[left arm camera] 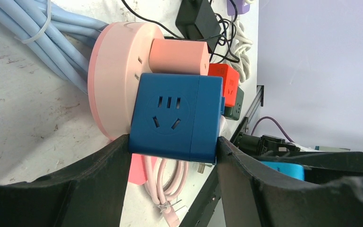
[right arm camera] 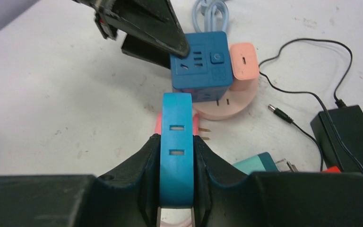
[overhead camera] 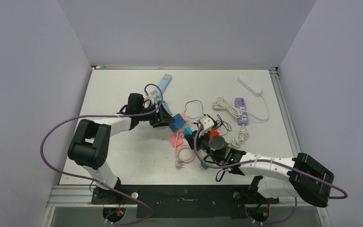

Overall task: Pull the plug off the socket
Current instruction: Place the plug at the center of the board.

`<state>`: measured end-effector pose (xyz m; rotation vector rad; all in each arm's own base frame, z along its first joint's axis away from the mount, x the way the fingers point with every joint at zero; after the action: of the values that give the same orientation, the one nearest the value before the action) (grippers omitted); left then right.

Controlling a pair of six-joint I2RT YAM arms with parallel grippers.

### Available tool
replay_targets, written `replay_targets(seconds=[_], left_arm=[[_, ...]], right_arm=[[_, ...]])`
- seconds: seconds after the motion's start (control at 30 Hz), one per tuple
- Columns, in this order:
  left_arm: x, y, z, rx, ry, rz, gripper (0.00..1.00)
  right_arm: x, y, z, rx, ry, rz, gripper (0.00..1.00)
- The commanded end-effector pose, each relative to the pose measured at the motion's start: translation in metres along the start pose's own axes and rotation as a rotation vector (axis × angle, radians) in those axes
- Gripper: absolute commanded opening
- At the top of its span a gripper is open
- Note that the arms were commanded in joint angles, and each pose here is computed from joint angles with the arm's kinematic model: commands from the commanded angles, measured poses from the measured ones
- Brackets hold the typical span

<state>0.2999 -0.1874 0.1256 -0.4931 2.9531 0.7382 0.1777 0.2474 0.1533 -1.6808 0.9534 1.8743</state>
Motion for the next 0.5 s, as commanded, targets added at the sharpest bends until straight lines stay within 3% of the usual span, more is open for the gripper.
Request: replay_targets(seconds=[0.0,0.27,0.47], left_arm=[[-0.019,0.008,-0.007,-0.042,-0.054,-0.092,0.0],[-0.02,0.009,-0.009,-0.046,-0.08,-0.071,0.0],[-0.02,0.008,-0.01,-0.039,-0.089,-0.033,0.0]], right_arm=[[0.012,-0.005,-0.001,0.074,0.017,0.063,0.06],[0.03,-0.015,0.002,0.158,0.096,0.178,0.19],[0.031,-0.017,0.002,0.16,0.097,0.182,0.42]])
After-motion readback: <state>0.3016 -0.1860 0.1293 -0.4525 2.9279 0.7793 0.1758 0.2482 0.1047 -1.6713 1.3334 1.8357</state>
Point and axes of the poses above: each gripper's point midway between its finger pads, its own y axis back along the fingers, its own z axis along the line the jaws close on, x = y × z, the point moved 7 cm from there along y, back along the fingers, and after that the axes turned 10 degrees about y, right-handed, at the moved point
